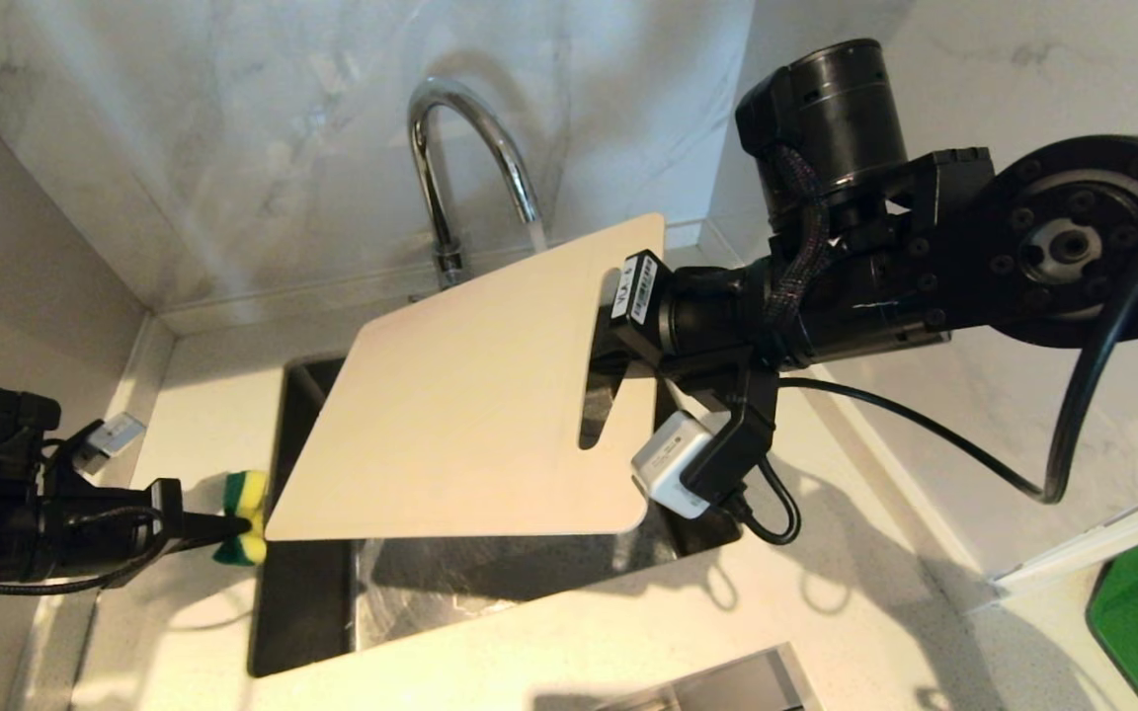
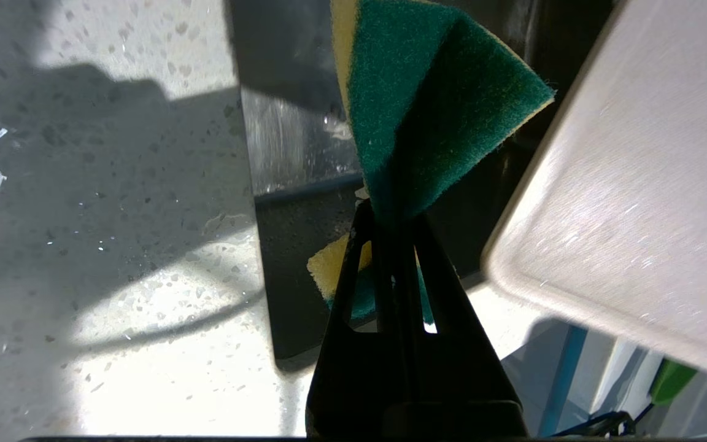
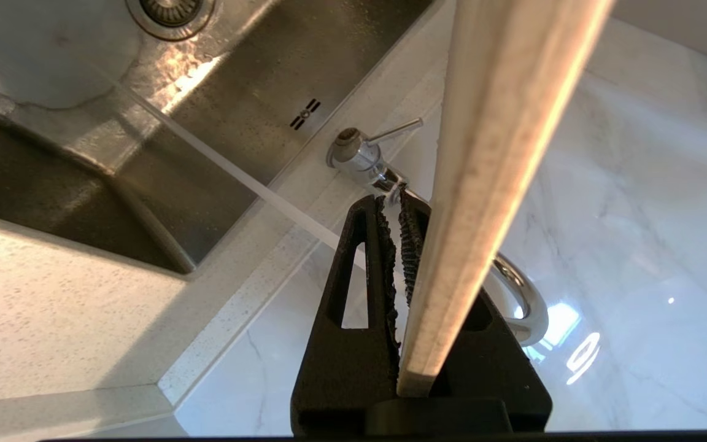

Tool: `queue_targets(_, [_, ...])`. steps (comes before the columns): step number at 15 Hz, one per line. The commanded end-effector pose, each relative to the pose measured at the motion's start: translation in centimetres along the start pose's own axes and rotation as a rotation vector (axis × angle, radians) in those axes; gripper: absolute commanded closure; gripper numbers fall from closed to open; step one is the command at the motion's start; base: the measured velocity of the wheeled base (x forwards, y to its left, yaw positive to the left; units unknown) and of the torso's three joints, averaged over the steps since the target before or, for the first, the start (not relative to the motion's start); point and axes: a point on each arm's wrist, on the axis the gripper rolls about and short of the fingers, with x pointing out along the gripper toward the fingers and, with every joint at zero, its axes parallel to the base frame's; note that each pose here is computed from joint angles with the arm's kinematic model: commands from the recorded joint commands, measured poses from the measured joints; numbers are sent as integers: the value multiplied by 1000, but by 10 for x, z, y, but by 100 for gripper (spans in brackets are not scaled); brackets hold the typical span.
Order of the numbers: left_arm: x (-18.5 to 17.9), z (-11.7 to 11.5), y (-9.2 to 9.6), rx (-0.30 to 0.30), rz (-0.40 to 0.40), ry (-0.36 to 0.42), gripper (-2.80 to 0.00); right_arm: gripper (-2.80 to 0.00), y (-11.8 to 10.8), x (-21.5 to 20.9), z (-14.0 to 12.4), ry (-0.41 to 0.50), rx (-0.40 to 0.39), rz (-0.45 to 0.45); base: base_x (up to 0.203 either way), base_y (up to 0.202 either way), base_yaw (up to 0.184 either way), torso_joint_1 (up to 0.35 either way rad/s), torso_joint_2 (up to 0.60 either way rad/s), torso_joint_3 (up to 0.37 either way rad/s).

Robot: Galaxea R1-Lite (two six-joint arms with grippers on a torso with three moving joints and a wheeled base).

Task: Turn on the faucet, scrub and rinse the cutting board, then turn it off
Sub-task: Put down the cutting board

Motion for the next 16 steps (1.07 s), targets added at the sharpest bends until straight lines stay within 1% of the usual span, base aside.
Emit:
queue_targets(1, [-19,4,-13,18,-5,-40,0,0,-1,-11,1,12,-13,-5,0,0,0,0,0,0])
queue_targets(3, [-31,7,-20,16,12,-50,0,0,-4,-17,2,21,-16,-12,0,0,0,0,0,0])
queue_targets(5, [-44,9,-29,28,23,-75,0,0,-2,-28,3,36,-12,-11,0,0,0,0,0,0])
queue_targets(7, [-53,12,-37,43,50,-90,0,0,2,-41,3,62,22,-3,0,0,0,0,0,0])
queue_targets(8, [-55,12,-37,75,76,-87,0,0,2,-44,3,87,29,-20,0,0,0,0,0,0])
queue_targets(10, [-61,9,-39,162,153,-92,0,0,3,-46,6,108,55,-40,0,0,0,0,0,0])
queue_targets(11, [-65,8,-41,176,176,-104,0,0,5,-49,9,114,67,-42,0,0,0,0,0,0])
queue_targets(12, [-70,8,-46,183,181,-111,0,0,5,-53,10,126,72,-46,0,0,0,0,0,0])
queue_targets(14, [-81,7,-54,179,190,-88,0,0,3,-64,14,145,76,-54,0,0,0,0,0,0])
queue_targets(16, [-86,7,-61,195,227,-101,0,0,2,-76,18,156,89,-65,0,0,0,0,0,0])
